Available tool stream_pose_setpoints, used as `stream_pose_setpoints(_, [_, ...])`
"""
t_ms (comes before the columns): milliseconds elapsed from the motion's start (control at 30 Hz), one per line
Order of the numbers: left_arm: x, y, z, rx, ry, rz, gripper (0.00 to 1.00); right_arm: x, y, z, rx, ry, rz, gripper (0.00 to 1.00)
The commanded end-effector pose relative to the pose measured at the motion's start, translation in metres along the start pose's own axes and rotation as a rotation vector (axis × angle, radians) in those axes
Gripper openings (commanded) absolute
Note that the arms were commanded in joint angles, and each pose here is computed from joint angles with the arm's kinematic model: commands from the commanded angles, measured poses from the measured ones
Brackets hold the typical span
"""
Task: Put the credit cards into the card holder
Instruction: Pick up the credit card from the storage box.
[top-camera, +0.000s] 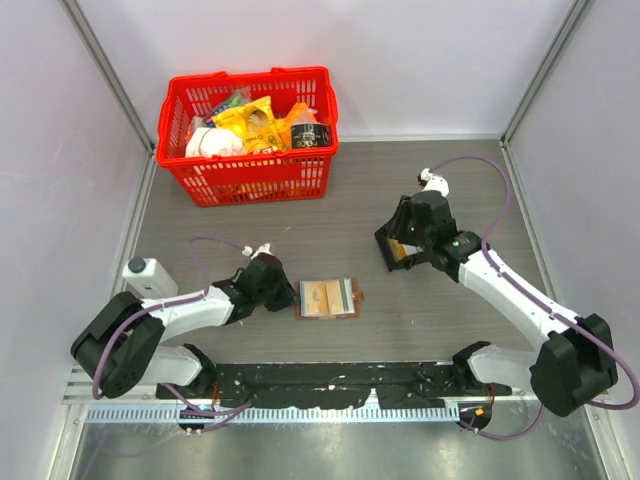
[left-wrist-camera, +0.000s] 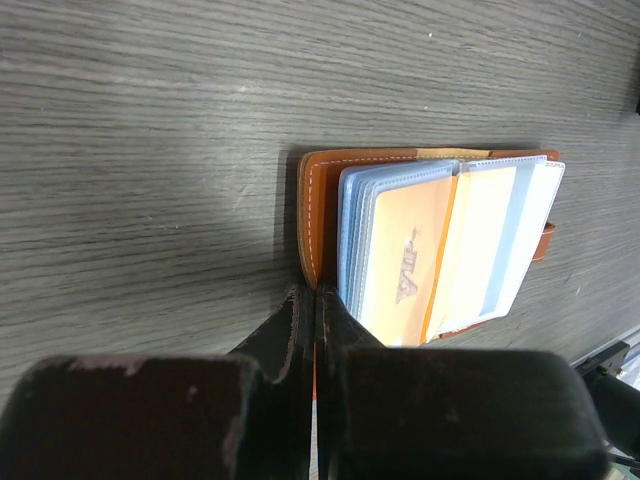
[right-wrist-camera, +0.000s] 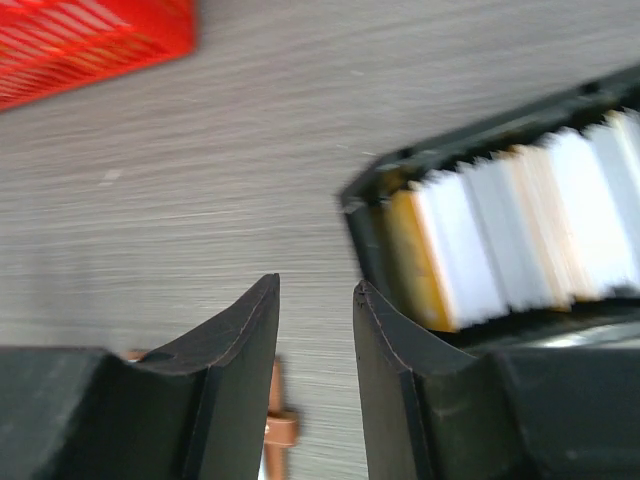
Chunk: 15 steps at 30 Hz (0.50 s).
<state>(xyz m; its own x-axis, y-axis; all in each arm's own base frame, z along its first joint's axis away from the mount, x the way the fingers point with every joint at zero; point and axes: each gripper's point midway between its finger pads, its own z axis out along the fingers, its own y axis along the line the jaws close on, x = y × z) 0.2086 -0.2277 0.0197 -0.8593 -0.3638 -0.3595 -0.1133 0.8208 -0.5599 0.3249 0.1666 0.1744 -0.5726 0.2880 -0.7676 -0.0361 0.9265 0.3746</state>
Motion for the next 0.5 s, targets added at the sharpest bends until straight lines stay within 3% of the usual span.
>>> stream_pose_setpoints(0, [0.02, 0.046, -0.006, -0.173, 0.067, 0.054, 0.0, 0.014, -0.049, 0.005, 0.163, 0.12, -0.126, 0.41])
stream_pose_setpoints(467, [0.021, 0.045, -0.004, -0.165, 0.073, 0.059, 0.0, 0.023, -0.084, 0.041, 0.341, 0.247, -0.323, 0.43])
